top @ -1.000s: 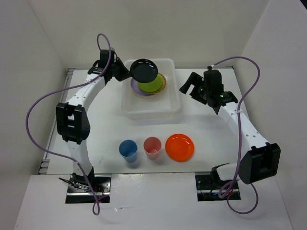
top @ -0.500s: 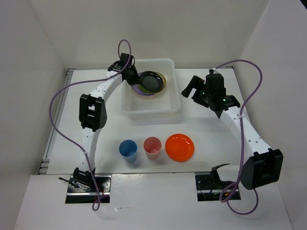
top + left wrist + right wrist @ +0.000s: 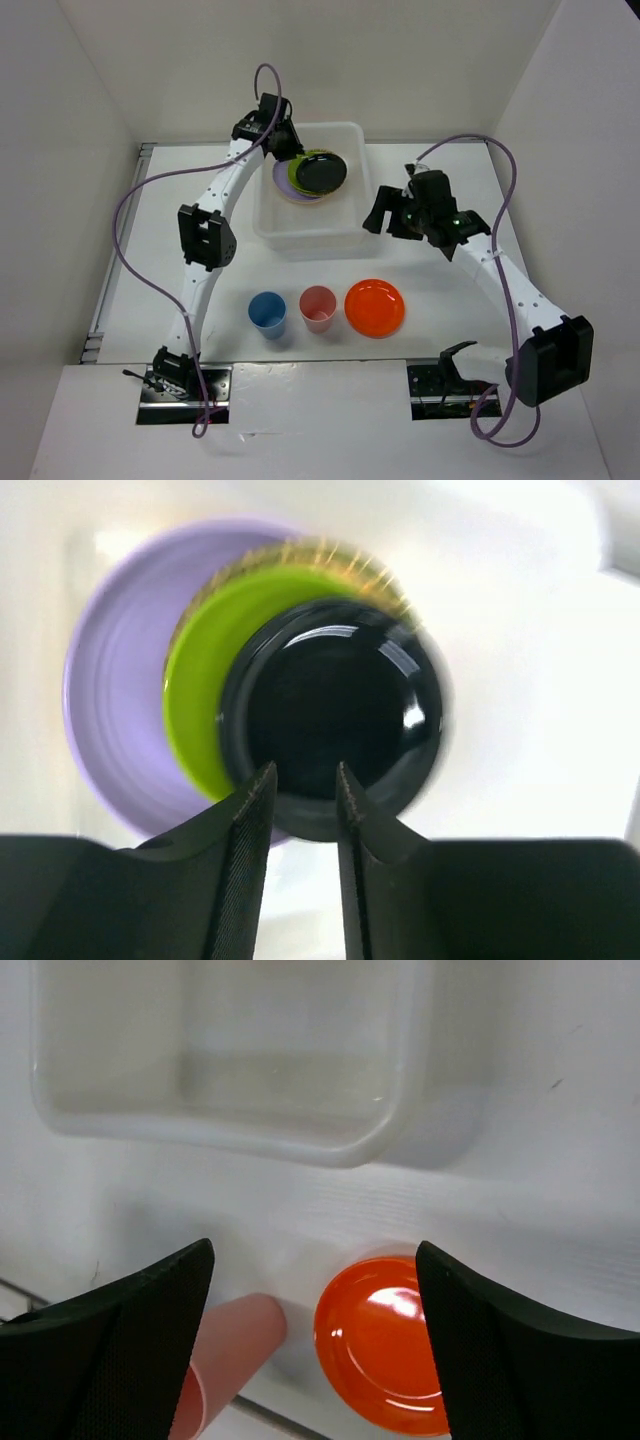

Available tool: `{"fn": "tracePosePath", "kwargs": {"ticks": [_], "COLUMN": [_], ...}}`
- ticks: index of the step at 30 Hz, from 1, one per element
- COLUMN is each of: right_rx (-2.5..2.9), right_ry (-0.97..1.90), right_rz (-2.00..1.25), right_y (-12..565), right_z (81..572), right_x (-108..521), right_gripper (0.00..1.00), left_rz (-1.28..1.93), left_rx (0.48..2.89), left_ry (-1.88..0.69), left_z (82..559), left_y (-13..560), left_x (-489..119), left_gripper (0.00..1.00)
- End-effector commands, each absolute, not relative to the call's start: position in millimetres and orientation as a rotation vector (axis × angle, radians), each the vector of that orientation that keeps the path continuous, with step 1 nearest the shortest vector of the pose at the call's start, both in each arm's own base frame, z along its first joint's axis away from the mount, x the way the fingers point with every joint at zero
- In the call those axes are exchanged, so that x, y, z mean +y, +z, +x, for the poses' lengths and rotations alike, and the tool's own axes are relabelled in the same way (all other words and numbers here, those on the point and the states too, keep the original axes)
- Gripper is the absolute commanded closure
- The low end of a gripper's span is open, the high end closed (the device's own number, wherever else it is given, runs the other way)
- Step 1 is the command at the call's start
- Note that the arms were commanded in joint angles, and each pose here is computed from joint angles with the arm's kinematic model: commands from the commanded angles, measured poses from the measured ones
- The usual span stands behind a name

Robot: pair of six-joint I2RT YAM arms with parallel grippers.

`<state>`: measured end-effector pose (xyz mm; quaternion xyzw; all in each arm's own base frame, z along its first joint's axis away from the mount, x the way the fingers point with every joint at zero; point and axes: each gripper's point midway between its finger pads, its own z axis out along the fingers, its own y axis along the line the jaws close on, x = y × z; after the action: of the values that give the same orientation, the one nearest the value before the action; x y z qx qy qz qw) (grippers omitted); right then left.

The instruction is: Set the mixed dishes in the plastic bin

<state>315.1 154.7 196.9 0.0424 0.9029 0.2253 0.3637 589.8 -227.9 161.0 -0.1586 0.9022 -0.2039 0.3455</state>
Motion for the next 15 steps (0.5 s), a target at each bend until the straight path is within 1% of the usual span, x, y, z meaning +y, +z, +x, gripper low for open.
{"fn": "tracePosePath", "kwargs": {"ticks": [1, 2, 3, 6, 9, 11, 12, 14, 15], "right_rx": [2.300, 2.311, 2.316, 2.364, 2.405, 2.418, 2.418, 2.427, 2.435], "right_ry": [0.592, 0.637, 0.657, 0.711, 0.729, 0.735, 0.749, 0.749, 0.745], "right_rz": [-0.054, -0.101, -0.127, -0.209, -0.281, -0.307, -0.346, -0.368, -0.405], "right_y": [214.5, 217.0, 217.2, 207.4, 195.4, 191.9, 191.9, 188.8, 184.6], "right_z": [294.2, 281.2, 274.9, 252.3, 230.0, 221.9, 213.2, 206.5, 199.0], "right_x": [176.5, 196.0, 204.9, 237.8, 260.8, 269.1, 276.1, 282.3, 288.8], "right_gripper": [0.15, 0.23, 0.27, 0.34, 0.35, 0.37, 0.37, 0.37, 0.37], "left_rz": [-0.406, -0.410, -0.412, -0.421, -0.402, -0.366, -0.366, -0.339, -0.337], "left_rx": [2.329, 2.351, 2.302, 2.316, 2.253, 2.182, 2.182, 2.093, 2.082], "left_ry": [-0.470, -0.460, -0.477, -0.507, -0.514, -0.555, -0.555, -0.570, -0.574], "left_z": [593.2, 594.5, 593.3, 590.0, 582.5, 572.5, 566.7, 553.1, 547.0], "left_y": [174.6, 161.3, 188.6, 190.4, 228.7, 272.3, 279.7, 329.1, 339.0], "left_x": [-211.6, -212.0, -205.6, -204.5, -199.7, -199.1, -197.4, -186.2, -184.5], "left_gripper": [0.61, 0.58, 0.58, 0.56, 0.54, 0.54, 0.53, 0.53, 0.53]}}
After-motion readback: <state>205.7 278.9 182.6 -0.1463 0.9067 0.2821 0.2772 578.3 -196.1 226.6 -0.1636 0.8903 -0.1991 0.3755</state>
